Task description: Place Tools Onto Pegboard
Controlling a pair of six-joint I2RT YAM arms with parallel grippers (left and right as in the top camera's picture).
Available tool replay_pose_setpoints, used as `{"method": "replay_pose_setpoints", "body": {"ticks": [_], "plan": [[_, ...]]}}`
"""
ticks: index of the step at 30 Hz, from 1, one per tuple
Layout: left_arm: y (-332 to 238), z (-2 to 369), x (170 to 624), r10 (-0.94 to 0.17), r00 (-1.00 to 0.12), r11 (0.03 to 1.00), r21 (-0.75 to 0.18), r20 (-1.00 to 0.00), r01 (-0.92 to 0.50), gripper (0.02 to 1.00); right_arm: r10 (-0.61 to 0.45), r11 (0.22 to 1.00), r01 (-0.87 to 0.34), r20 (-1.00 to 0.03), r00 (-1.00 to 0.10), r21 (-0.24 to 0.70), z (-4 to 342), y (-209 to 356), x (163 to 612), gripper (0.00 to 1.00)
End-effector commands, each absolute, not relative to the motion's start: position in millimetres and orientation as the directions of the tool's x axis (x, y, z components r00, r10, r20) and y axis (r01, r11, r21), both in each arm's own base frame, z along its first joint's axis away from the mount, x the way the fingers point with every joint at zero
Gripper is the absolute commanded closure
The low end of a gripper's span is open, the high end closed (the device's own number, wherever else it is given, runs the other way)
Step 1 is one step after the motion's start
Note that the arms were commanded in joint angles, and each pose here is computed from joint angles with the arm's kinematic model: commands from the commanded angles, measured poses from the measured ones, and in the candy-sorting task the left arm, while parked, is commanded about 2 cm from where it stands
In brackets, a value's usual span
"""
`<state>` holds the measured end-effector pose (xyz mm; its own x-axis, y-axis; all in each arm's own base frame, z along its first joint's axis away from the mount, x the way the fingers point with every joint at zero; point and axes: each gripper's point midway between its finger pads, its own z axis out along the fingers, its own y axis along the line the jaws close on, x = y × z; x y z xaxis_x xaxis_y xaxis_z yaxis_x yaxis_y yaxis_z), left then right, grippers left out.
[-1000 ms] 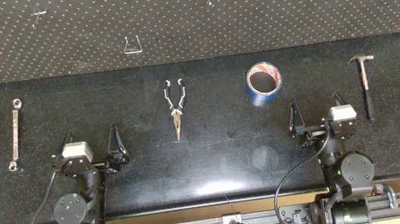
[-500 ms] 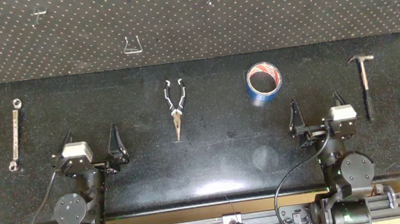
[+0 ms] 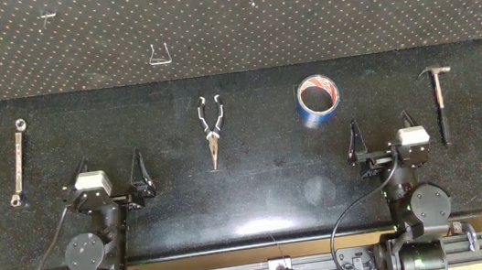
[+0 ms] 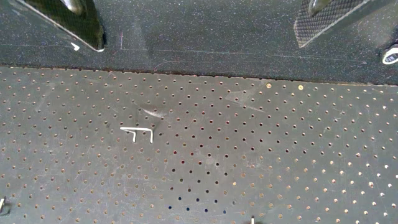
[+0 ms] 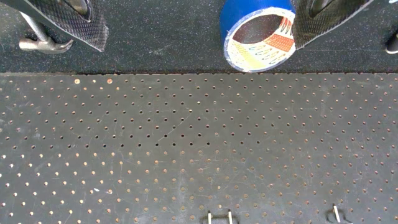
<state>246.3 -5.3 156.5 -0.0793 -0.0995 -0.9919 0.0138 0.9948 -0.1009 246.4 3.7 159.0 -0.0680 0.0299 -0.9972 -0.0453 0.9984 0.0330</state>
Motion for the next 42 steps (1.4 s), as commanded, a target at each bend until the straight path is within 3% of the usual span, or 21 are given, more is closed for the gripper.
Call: {"method": "replay_pose_setpoints", "body": {"ticks": [1, 5, 7, 9, 11, 14, 17, 19, 21, 28, 33, 36, 37, 38, 41, 42], "plan": [[-3, 156, 246, -0.094, -0.079, 0.995, -0.095, -0.992, 0.004, 0.023, 0.015, 0.999, -0.047, -0.998, -0.064, 0.018, 159, 4, 246, 0.034], [-4, 156, 248, -0.093, -0.095, 0.996, -0.093, -0.991, 0.003, 0.023, 0.015, 0.999, -0.047, -0.998, -0.064, 0.018, 159, 4, 246, 0.036], [7, 179, 260, -0.078, -0.13, 0.995, -0.069, -0.988, -0.067, 0.023, 0.015, 0.999, -0.047, -0.998, -0.064, 0.018, 159, 4, 246, 0.036], [8, 207, 274, 0.008, -0.206, 0.998, 0.021, -0.978, -0.057, 0.023, 0.015, 0.999, -0.047, -0.998, -0.064, 0.018, 159, 4, 246, 0.036], [11, 226, 284, 0.027, -0.339, 0.996, 0.052, -0.941, -0.066, 0.023, 0.015, 0.999, -0.047, -0.998, -0.064, 0.018, 159, 4, 246, 0.038], [53, 252, 270, -0.045, -0.597, 0.974, 0.098, -0.801, -0.205, 0.023, 0.015, 0.999, -0.047, -0.998, -0.064, 0.018, 159, 4, 246, 0.036], [116, 243, 225, -0.167, -0.703, 0.885, 0.209, -0.692, -0.417, 0.023, 0.015, 0.999, -0.047, -0.998, -0.064, 0.018, 159, 4, 246, 0.036], [133, 222, 186, -0.15, -0.826, 0.876, 0.315, -0.543, -0.366, 0.025, 0.015, 0.999, -0.047, -0.998, -0.064, 0.018, 159, 4, 246, 0.036], [129, 205, 160, -0.052, -0.918, 0.915, 0.35, -0.394, -0.202, 0.025, 0.015, 0.999, -0.047, -0.998, -0.064, 0.018, 159, 4, 246, 0.038], [186, 203, 127, -0.241, -0.896, 0.834, 0.392, -0.373, -0.388, 0.025, 0.015, 0.999, -0.047, -0.998, -0.064, 0.018, 159, 4, 246, 0.036], [213, 170, 116, -0.366, -0.893, 0.839, 0.322, -0.262, -0.438, 0.025, 0.015, 0.999, -0.047, -0.998, -0.064, 0.018, 159, 4, 246, 0.036], [210, 160, 133, -0.41, -0.843, 0.868, 0.134, -0.348, -0.478, 0.025, 0.015, 0.999, -0.047, -0.998, -0.064, 0.018, 159, 4, 246, 0.036], [210, 166, 147, -0.433, -0.78, 0.87, 0.017, -0.451, -0.493, 0.023, 0.015, 0.999, -0.047, -0.998, -0.064, 0.018, 159, 4, 246, 0.036], [214, 173, 155, -0.436, -0.735, 0.87, -0.034, -0.52, -0.492, 0.023, 0.015, 0.999, -0.047, -0.998, -0.064, 0.018, 159, 4, 246, 0.036], [236, 181, 150, -0.44, -0.683, 0.85, -0.025, -0.583, -0.527, 0.025, 0.015, 0.999, -0.047, -0.998, -0.064, 0.018, 159, 4, 246, 0.038], [237, 177, 150, -0.363, -0.732, 0.891, 0.016, -0.576, -0.454, 0.025, 0.015, 0.999, -0.047, -0.998, -0.064, 0.018, 159, 4, 246, 0.038]]}}
